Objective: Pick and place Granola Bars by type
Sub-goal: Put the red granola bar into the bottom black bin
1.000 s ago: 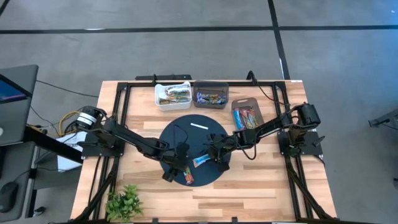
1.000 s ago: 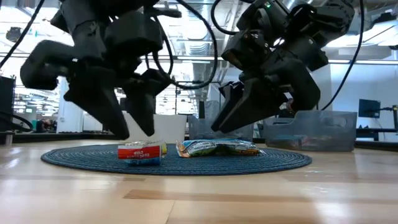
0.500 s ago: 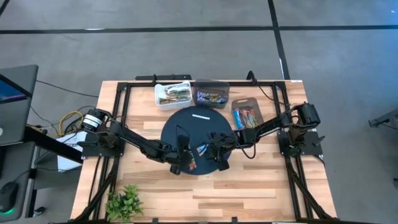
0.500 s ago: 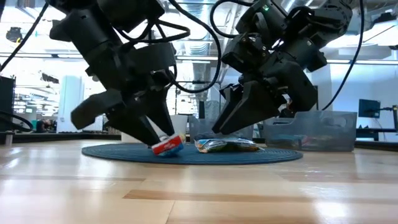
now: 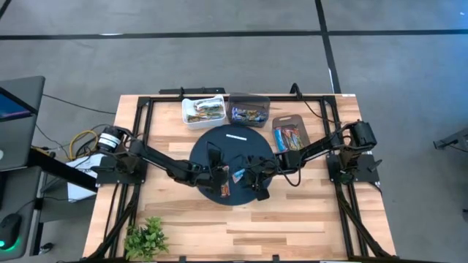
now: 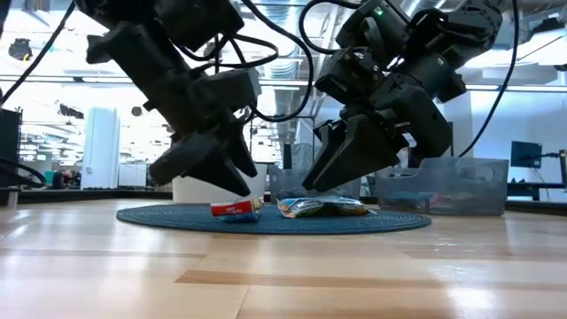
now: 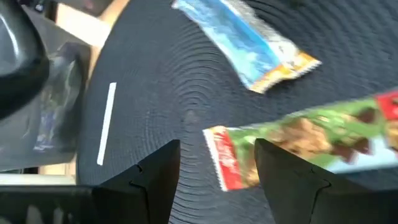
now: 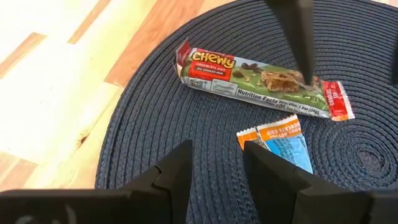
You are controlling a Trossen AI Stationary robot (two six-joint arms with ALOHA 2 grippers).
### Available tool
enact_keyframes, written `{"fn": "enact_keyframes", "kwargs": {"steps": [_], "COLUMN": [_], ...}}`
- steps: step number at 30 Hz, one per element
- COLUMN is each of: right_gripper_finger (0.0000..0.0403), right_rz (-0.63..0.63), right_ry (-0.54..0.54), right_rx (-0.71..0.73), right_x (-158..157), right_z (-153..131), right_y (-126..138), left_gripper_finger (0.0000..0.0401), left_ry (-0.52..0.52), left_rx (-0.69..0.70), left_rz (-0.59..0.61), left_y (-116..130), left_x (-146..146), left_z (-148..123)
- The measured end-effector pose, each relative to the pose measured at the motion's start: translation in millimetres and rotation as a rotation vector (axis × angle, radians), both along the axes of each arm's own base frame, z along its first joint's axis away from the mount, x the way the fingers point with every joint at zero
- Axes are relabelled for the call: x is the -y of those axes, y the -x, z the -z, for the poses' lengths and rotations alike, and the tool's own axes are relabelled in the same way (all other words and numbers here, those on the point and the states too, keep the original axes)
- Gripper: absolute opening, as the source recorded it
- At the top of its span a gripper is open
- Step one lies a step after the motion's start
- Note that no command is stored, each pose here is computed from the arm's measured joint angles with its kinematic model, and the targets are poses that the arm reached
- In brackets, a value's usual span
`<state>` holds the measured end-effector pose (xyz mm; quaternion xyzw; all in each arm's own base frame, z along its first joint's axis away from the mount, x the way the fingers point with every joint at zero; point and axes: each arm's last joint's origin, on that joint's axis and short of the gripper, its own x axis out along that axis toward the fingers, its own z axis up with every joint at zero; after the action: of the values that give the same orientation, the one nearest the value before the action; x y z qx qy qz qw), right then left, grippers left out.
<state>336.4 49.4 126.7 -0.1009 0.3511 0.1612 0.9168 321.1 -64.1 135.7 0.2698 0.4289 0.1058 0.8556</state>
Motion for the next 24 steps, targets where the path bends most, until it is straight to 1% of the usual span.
{"fn": "enact_keyframes", "kwargs": {"steps": [4, 9, 12, 16, 20, 22, 24], "right_gripper_finger": [0.0138, 0.0138, 0.0138, 0.0138, 0.0138, 0.0138, 0.0138], "right_rz": [0.000, 0.000, -0.001, -0.001, -0.005, -0.011, -0.033], "right_ry": [0.000, -0.002, -0.006, -0.015, -0.027, -0.033, -0.022], "right_rx": [0.003, 0.020, 0.054, 0.112, 0.205, 0.249, 0.246], "right_x": [0.0, -0.2, -0.5, -0.9, -2.8, -5.5, -7.6], "right_z": [-0.2, -1.4, -3.9, -8.4, -15.4, -12.2, -4.8], "right_y": [-0.2, -1.3, -3.4, -6.9, -11.9, -16.7, -18.5], "left_gripper_finger": [0.0202, 0.0202, 0.0202, 0.0202, 0.0202, 0.0202, 0.0202], "left_ry": [0.007, 0.026, 0.106, 0.279, 0.436, 0.484, 0.500], "left_rx": [0.019, -0.066, -0.126, -0.157, -0.181, -0.199, -0.211], "left_rz": [-0.040, -0.086, -0.100, -0.076, -0.047, -0.047, -0.056], "left_y": [-3.2, 6.8, 14.5, 16.9, 17.7, 18.7, 19.9], "left_x": [-11.0, -12.5, -8.4, 0.2, 8.7, 10.2, 10.8], "left_z": [-1.1, 2.5, 4.9, 6.1, 6.3, 6.8, 7.2]}}
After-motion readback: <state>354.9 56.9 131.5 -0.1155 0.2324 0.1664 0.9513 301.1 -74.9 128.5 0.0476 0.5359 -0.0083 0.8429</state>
